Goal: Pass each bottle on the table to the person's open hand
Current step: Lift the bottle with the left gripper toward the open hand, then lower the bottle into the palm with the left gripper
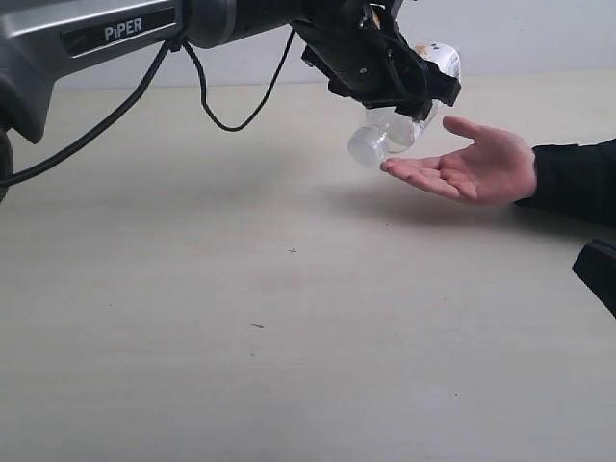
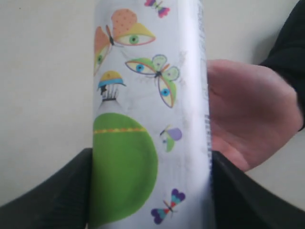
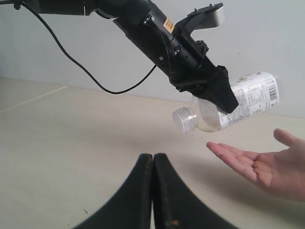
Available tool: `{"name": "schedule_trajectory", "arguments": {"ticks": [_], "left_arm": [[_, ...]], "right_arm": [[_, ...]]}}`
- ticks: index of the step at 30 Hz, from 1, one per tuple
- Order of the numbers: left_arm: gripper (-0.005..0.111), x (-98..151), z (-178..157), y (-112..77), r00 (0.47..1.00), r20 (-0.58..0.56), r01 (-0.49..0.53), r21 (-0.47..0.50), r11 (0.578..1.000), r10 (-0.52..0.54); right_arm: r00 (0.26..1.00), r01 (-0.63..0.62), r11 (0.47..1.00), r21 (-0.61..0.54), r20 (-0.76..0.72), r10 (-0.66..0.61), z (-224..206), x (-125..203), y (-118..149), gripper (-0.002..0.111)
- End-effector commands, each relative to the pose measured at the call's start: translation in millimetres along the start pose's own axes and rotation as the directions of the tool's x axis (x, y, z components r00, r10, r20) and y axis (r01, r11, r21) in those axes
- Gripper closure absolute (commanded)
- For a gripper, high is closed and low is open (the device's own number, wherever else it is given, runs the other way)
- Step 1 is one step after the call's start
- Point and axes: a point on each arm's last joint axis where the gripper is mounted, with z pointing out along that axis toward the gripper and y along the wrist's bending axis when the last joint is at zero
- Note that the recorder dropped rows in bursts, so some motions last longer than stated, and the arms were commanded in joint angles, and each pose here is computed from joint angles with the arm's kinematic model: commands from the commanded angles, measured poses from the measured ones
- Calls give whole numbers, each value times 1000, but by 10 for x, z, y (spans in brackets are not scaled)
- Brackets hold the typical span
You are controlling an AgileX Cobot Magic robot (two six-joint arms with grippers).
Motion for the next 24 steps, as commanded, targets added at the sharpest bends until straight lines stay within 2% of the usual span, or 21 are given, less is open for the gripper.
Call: {"name": "schedule_trajectory", "arguments": {"ticks": [1,7,15,20,24], "left_arm": [[107,-9,-54,-198,993,14,113,33,993,-114],[107,63,-25,-443,981,-6,196,56,979,-196],[107,247,121,-566,957,-25,290,56,955,-289],[107,316,201,-628,930,10,365,82,927,-367],[107,316,234,-730,909,71,398,139,907,-410]], "right_arm": [[1000,6,1000,-3,-3,-6,-2,16,3,108],[1000,6,1000,-3,-3,-6,-2,16,3,108],[1000,6,1000,-3,-3,-6,-2,16,3,108],[1000,6,1000,-3,-3,-6,-2,16,3,108],[1000,6,1000,-3,-3,-6,-2,16,3,108]]}}
